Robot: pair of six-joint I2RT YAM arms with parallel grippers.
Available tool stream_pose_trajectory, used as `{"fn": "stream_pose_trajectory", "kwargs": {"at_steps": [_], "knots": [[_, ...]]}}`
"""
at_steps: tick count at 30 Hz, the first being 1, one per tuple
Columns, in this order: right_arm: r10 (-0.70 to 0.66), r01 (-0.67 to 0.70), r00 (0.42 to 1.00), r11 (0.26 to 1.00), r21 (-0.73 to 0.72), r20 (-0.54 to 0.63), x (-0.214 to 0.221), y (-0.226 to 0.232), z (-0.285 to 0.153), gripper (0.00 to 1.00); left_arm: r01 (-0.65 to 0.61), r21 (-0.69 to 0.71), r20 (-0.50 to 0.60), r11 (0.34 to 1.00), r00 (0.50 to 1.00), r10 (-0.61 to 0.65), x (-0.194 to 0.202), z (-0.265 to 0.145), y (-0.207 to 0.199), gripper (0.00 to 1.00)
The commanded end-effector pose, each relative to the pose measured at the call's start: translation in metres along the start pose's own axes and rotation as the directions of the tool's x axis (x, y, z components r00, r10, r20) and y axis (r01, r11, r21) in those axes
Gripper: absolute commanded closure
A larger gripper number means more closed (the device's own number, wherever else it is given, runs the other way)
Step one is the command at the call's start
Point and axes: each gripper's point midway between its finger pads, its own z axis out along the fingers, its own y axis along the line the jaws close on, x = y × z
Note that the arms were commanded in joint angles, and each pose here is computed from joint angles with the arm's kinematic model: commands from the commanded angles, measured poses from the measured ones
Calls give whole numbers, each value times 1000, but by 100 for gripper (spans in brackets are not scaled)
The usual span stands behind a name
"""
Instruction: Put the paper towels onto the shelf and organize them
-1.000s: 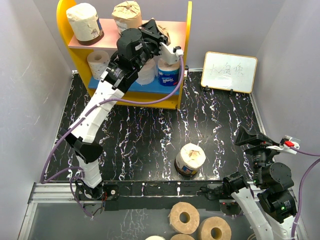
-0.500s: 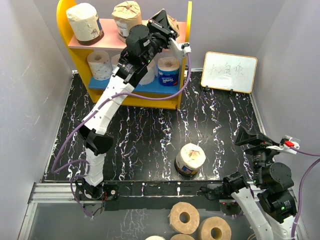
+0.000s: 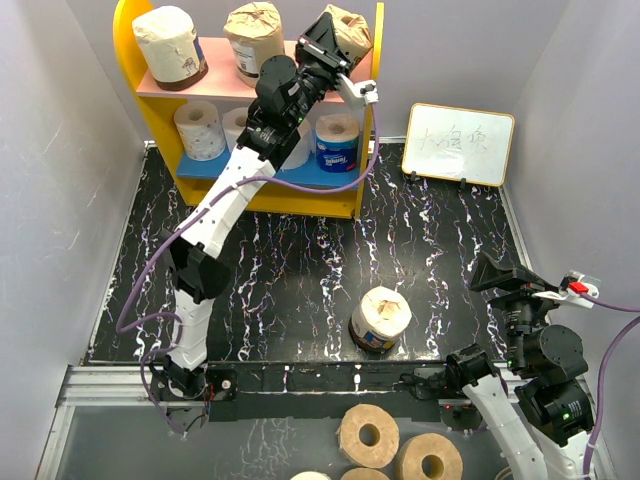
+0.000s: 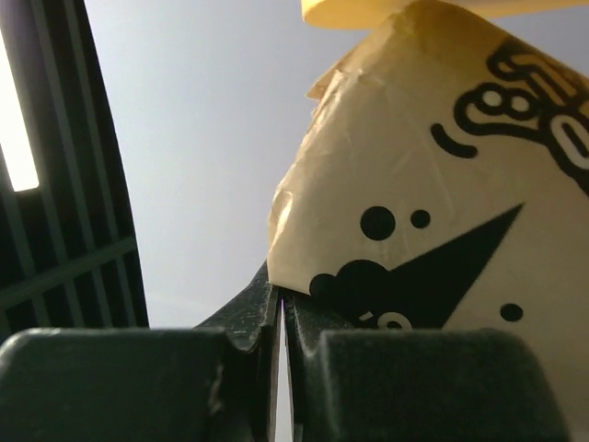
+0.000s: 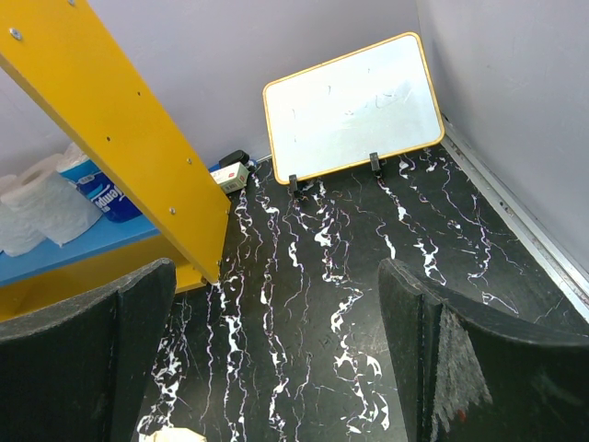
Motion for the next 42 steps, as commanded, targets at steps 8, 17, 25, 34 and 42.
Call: {"fn": "stream_pose_trajectory", "kwargs": {"at_steps": [8, 17, 25, 34, 42], "knots": [[26, -25, 998, 999, -26, 56, -16, 4, -3, 10, 50, 41, -69, 998, 996, -47, 23, -52, -17, 100], [28, -26, 998, 999, -27, 58, -16, 5, -2, 8, 52, 57, -29, 997, 998, -50, 13, -71, -27, 34], [30, -29, 998, 999, -21, 57, -17, 3, -3, 7, 67, -54, -100, 996, 992, -72, 27, -40, -16, 1], [30, -29, 998, 999, -19, 57, -17, 3, -3, 7, 238, -139, -183, 961, 948, -261, 70, -23, 9, 1], [29, -28, 998, 999, -22, 57, -16, 4, -3, 7, 228, -79, -217, 970, 946, -240, 99, -30, -19, 1]]}}
